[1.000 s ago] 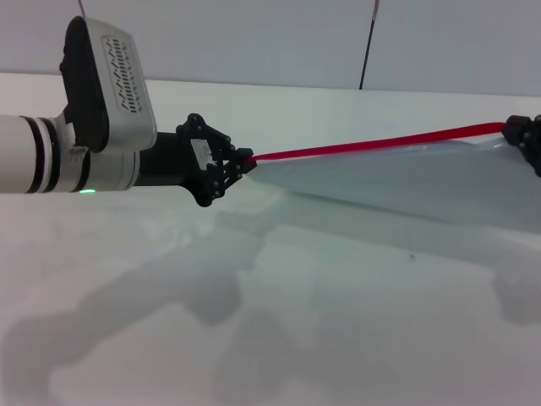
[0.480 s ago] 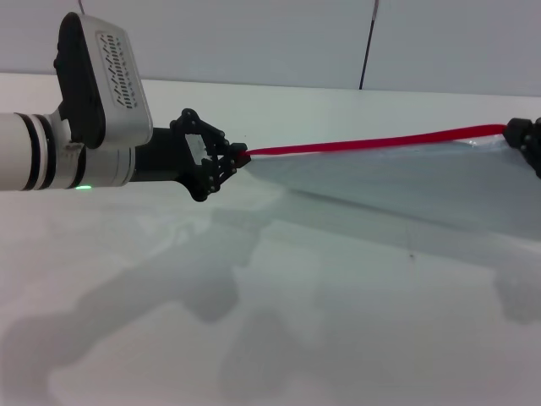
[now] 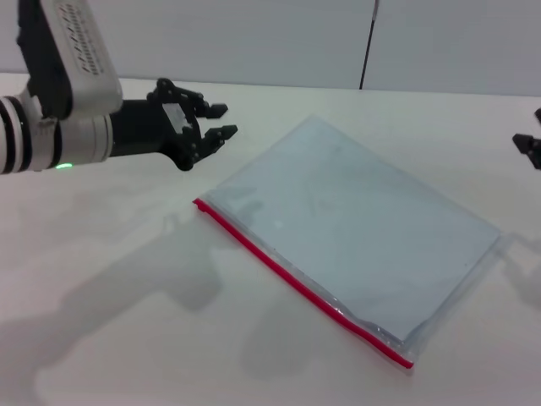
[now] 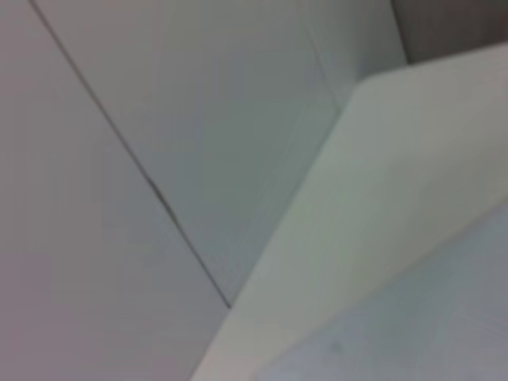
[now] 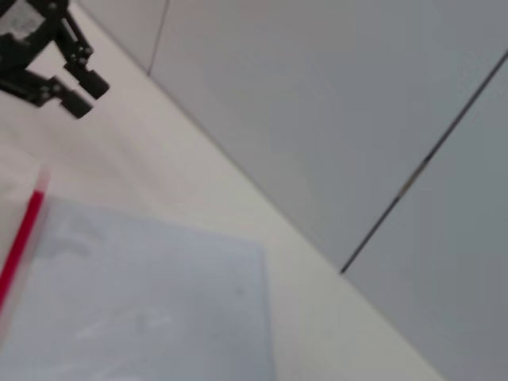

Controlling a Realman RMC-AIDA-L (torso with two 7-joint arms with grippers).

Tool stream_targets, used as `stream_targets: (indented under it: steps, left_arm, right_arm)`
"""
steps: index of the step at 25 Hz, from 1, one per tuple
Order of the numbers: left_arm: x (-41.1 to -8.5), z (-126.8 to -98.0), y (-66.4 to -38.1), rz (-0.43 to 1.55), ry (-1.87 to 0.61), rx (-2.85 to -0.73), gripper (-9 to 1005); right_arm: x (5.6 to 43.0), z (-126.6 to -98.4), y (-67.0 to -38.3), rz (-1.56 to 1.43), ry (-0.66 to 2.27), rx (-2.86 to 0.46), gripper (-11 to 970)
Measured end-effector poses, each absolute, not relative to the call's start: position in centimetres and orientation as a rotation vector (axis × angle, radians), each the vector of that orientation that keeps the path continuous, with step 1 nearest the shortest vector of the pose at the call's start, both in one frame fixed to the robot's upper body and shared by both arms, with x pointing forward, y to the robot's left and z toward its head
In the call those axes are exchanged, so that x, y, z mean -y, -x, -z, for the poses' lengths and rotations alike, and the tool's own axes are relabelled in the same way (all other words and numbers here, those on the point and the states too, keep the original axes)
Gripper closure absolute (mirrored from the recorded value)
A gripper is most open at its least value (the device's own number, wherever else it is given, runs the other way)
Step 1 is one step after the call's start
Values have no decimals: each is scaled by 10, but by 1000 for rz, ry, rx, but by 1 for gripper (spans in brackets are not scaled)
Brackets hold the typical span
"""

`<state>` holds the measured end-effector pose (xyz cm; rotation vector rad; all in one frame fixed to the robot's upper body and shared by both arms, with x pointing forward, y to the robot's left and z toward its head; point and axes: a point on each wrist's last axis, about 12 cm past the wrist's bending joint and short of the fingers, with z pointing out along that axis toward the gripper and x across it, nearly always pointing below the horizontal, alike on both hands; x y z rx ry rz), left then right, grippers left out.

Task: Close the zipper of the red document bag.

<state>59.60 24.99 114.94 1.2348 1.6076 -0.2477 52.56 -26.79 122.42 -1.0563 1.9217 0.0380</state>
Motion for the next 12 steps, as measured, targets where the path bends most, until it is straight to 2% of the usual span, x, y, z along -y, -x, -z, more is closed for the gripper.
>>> stream_targets:
  steps: [2, 7, 12]
  left_arm:
    - [-253, -1152, -595, 260, -1196, -1597, 791]
    - [-264, -1167, -589, 272, -1071, -1538, 600]
    - [-282, -1179, -579, 321, -843, -1458, 491]
  right_arm:
    - [271, -1227, -525, -45, 1019, -1901, 734]
    - [271, -1231, -524, -83, 930, -1829, 552]
    - [257, -1216, -527, -161, 851, -1721, 398]
